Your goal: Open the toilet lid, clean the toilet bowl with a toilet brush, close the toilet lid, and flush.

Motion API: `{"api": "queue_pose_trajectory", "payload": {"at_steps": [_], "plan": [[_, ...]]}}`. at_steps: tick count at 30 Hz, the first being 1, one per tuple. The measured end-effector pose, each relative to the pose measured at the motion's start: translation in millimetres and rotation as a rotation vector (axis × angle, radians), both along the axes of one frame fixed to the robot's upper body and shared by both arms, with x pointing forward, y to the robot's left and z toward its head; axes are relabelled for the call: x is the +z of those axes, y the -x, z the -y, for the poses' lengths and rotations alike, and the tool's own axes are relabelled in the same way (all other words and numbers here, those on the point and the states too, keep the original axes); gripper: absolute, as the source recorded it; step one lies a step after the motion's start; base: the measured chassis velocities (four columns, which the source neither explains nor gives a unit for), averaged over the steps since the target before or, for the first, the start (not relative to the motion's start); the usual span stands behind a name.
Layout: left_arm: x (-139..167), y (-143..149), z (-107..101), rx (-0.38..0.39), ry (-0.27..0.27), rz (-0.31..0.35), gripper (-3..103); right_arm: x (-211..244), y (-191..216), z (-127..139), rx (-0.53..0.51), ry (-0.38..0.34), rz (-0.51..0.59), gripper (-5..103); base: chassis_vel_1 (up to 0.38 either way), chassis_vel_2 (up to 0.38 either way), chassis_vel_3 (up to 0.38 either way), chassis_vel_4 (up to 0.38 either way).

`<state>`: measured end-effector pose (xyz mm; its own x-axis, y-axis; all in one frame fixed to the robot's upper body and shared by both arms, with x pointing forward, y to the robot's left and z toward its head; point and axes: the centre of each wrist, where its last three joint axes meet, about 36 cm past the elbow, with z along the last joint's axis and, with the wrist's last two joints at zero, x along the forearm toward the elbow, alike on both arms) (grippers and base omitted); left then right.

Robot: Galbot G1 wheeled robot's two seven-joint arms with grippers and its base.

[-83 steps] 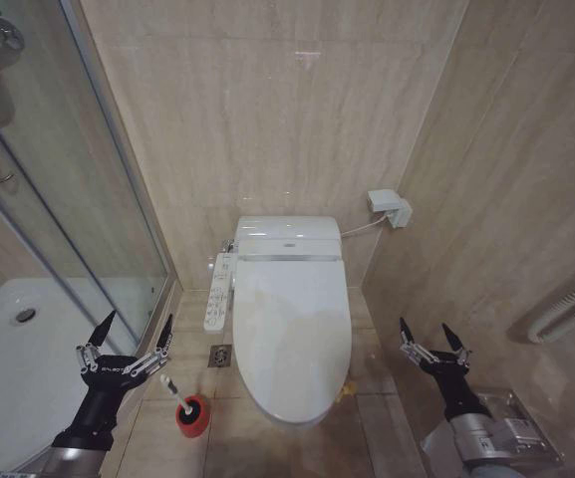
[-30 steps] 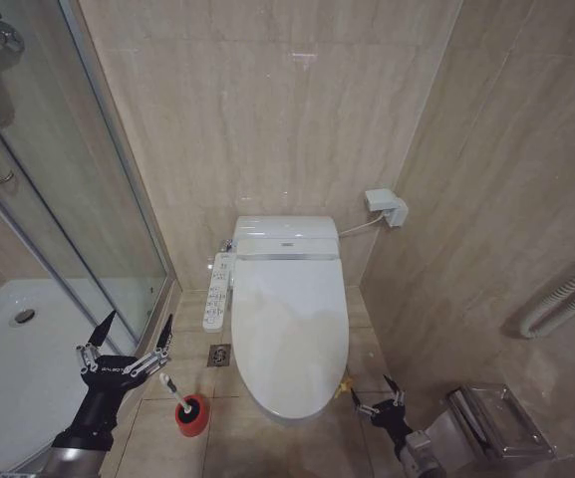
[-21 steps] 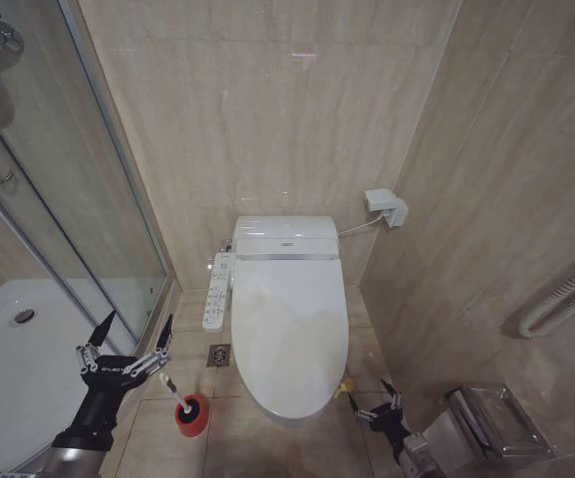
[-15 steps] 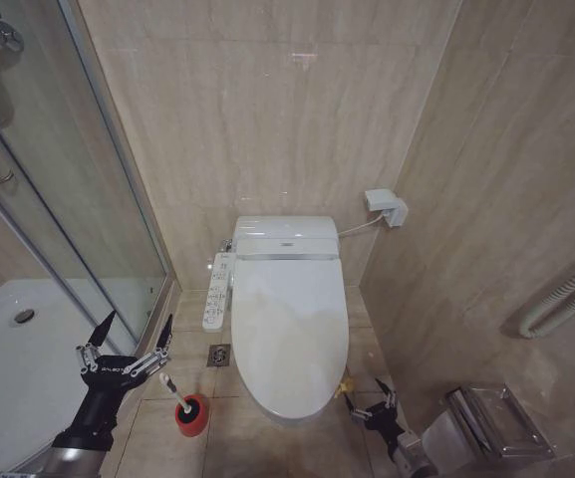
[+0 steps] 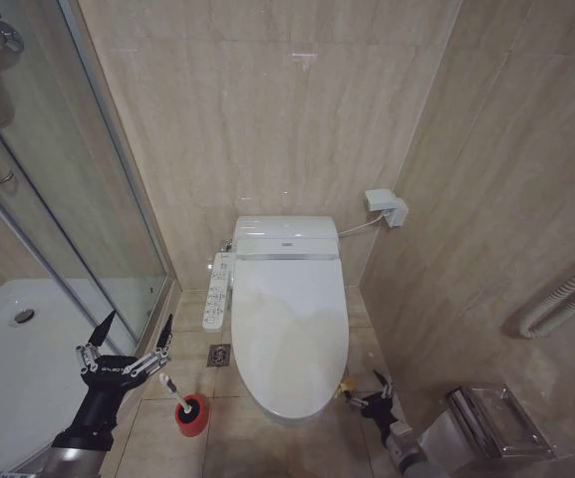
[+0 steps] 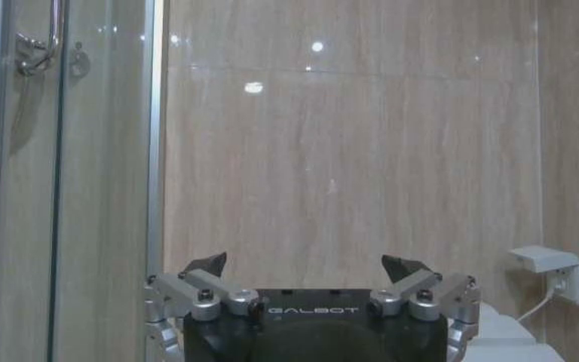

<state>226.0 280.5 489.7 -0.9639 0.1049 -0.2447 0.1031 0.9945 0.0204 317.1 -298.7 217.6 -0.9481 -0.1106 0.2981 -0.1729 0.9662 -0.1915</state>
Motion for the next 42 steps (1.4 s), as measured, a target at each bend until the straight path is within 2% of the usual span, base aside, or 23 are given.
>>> {"api": "queue_pose_trajectory", "payload": {"at_steps": [13, 14, 21, 22, 29, 30, 35, 36, 42], "plan": [[0.0, 0.0, 0.0, 0.0, 0.0, 0.0, 100, 9.6, 1.4, 4.7, 0.055, -0.028, 0.01, 102, 0.0, 0.0, 0.0, 0.0], [0.0, 0.0, 0.0, 0.0, 0.0, 0.0, 100, 10.0, 2.9, 4.9, 0.068, -0.03, 0.01, 86, 0.0, 0.0, 0.0, 0.0], [0.0, 0.0, 0.0, 0.0, 0.0, 0.0, 100, 14.5, 5.7, 4.5, 0.108, -0.037, 0.019, 86, 0.0, 0.0, 0.0, 0.0], [0.0, 0.0, 0.0, 0.0, 0.0, 0.0, 100, 15.6, 5.0, 4.1, 0.11, -0.038, 0.024, 92, 0.0, 0.0, 0.0, 0.0], [0.0, 0.0, 0.0, 0.0, 0.0, 0.0, 100, 17.1, 2.9, 3.2, 0.12, -0.038, 0.032, 92, 0.0, 0.0, 0.0, 0.0], [0.0, 0.0, 0.0, 0.0, 0.0, 0.0, 100, 16.5, 2.9, 3.0, 0.121, -0.038, 0.032, 74, 0.0, 0.0, 0.0, 0.0], [0.0, 0.0, 0.0, 0.0, 0.0, 0.0, 100, 14.0, 3.5, 4.0, 0.125, -0.036, 0.032, 74, 0.0, 0.0, 0.0, 0.0], [0.0, 0.0, 0.0, 0.0, 0.0, 0.0, 100, 13.8, 3.5, 4.6, 0.125, -0.036, 0.032, 47, 0.0, 0.0, 0.0, 0.0], [0.0, 0.0, 0.0, 0.0, 0.0, 0.0, 100, 13.3, 3.2, 9.3, 0.121, -0.033, 0.038, 47, 0.0, 0.0, 0.0, 0.0]]}}
